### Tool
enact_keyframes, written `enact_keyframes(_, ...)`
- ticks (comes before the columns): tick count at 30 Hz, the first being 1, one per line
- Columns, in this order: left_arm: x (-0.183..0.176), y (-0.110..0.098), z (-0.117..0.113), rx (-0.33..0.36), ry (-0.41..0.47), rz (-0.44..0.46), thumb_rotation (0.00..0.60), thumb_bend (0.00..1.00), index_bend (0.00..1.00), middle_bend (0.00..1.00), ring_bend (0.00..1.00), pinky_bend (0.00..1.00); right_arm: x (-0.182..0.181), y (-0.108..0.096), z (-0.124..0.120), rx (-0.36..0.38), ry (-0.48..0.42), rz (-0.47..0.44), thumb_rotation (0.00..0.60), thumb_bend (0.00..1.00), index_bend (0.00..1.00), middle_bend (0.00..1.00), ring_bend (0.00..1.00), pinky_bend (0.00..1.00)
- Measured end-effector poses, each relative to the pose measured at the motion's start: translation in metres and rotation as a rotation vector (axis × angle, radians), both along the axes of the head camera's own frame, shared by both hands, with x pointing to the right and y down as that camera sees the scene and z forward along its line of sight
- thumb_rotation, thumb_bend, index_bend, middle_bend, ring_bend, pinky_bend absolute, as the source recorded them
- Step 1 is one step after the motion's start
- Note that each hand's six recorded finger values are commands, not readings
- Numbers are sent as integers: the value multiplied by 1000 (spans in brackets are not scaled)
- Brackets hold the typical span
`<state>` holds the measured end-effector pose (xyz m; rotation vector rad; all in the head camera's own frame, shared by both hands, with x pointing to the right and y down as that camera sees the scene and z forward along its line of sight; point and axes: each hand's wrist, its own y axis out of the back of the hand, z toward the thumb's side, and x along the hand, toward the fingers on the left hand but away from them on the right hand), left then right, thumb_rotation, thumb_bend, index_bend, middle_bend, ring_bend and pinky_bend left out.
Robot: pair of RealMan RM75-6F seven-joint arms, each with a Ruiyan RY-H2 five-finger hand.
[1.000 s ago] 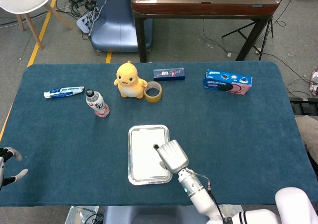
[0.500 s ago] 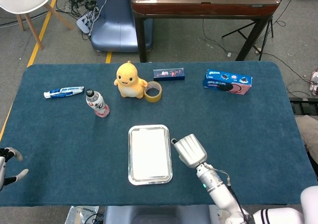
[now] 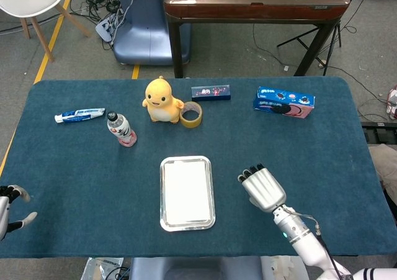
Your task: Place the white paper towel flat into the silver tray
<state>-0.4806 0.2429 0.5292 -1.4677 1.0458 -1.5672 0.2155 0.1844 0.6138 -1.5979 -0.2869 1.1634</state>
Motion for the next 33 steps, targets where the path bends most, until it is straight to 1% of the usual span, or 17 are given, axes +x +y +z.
enact_keyframes(4,1,1,2,-5,-5,4,600,72,566,482,378,683,20,2,-7,15,-32,19,600,80,541,530,444,444)
enact_keyframes(7,2,1,3,-7,-9,8,600,72,566,482,378,684,40,4,-15,52,-46,45,600,79,560,549,444,425)
enact_keyframes(10,4,2,4,-6,-10,15,600,72,567,482,378,683,65,7,-24,90,-47,99,600,78,560,550,444,425)
enact_keyframes(13,6,3,6,0,-8,24,600,72,567,482,378,670,95,13,-35,123,-11,169,600,78,560,550,444,425)
enact_keyframes(18,10,6,13,-11,-10,43,600,72,567,482,377,646,127,24,-43,118,25,259,600,78,560,550,444,425)
enact_keyframes(23,14,9,21,-32,-10,58,600,72,567,482,377,646,153,32,-49,113,33,355,600,78,560,550,444,424)
enact_keyframes(29,12,8,23,-36,-7,49,600,72,567,482,377,646,171,33,-54,129,12,418,600,78,560,553,444,425)
enact_keyframes(33,12,7,23,-35,0,48,600,72,567,482,377,646,182,29,-59,141,-3,450,600,78,560,557,444,425)
